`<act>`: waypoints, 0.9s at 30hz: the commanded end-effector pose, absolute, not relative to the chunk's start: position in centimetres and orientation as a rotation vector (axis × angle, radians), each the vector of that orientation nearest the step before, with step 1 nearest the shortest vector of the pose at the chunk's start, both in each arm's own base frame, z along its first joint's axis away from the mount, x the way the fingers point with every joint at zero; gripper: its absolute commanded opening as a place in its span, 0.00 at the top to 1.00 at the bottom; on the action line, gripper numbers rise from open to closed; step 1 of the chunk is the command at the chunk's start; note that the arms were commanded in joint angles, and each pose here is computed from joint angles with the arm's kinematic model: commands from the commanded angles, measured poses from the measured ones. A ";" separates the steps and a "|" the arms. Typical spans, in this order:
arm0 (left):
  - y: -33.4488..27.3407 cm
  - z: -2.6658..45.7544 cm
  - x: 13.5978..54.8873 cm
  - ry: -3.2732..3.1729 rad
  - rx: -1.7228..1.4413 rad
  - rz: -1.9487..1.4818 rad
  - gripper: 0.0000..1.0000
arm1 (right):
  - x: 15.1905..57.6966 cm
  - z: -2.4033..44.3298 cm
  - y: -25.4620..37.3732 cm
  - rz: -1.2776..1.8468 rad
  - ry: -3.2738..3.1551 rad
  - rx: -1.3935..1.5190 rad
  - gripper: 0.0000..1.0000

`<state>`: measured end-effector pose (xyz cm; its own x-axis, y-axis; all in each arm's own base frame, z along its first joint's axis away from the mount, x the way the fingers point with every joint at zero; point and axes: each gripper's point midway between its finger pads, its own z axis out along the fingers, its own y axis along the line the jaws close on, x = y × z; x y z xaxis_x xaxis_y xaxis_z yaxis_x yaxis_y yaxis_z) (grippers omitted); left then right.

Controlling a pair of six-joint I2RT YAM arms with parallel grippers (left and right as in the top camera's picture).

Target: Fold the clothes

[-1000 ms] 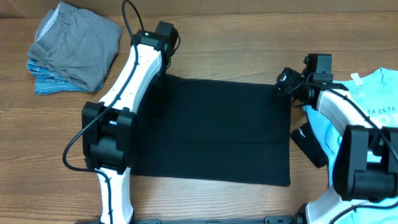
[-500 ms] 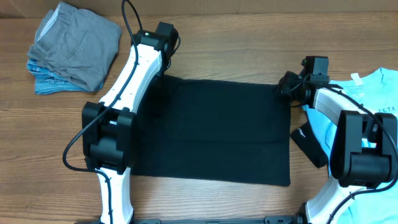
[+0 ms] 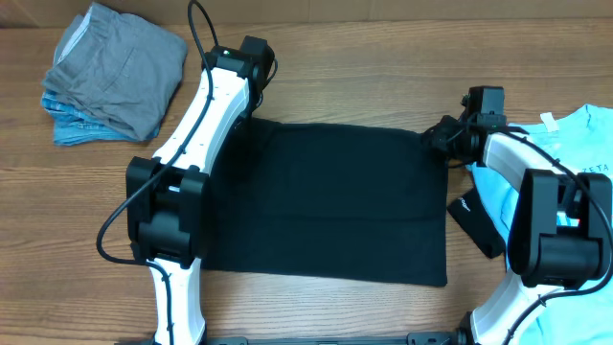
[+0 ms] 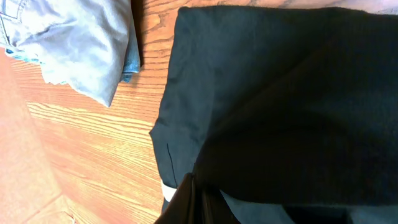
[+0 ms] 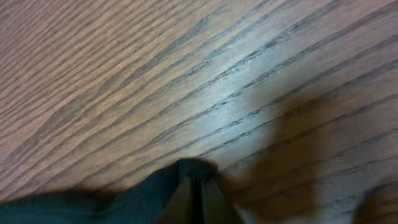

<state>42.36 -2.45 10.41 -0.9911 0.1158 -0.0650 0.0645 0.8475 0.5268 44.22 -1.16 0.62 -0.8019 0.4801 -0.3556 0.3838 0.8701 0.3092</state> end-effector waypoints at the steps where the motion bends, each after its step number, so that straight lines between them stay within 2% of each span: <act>1: -2.0 11.3 42.8 2.900 0.084 0.841 0.96 | 46.2 5.8 -1.6 0.299 2.517 0.583 0.96; 8: -1.5 13.7 41.5 2.921 0.084 0.854 0.96 | 44.2 10.2 -2.0 0.255 2.534 0.603 0.96; 14: -0.2 15.0 38.4 3.054 0.046 0.822 0.96 | 39.9 12.9 -1.8 0.235 2.605 0.628 0.96; 18: 0.0 14.6 36.0 3.192 0.023 0.746 0.96 | 36.7 12.9 -1.5 0.223 2.698 0.662 0.96; 24: -3.0 13.9 34.5 3.324 0.045 0.321 0.96 | 32.5 11.5 -0.9 0.213 2.867 0.753 0.96; 27: -2.9 14.6 33.3 3.324 0.043 0.309 0.96 | 31.4 11.4 -0.5 0.234 2.914 0.766 0.96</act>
<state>34.82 -1.38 12.45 -0.9735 -0.0159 0.2281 0.0527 0.9552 0.2913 31.63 -0.59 10.56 -0.8702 0.4865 -0.0775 0.4698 0.8669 0.1669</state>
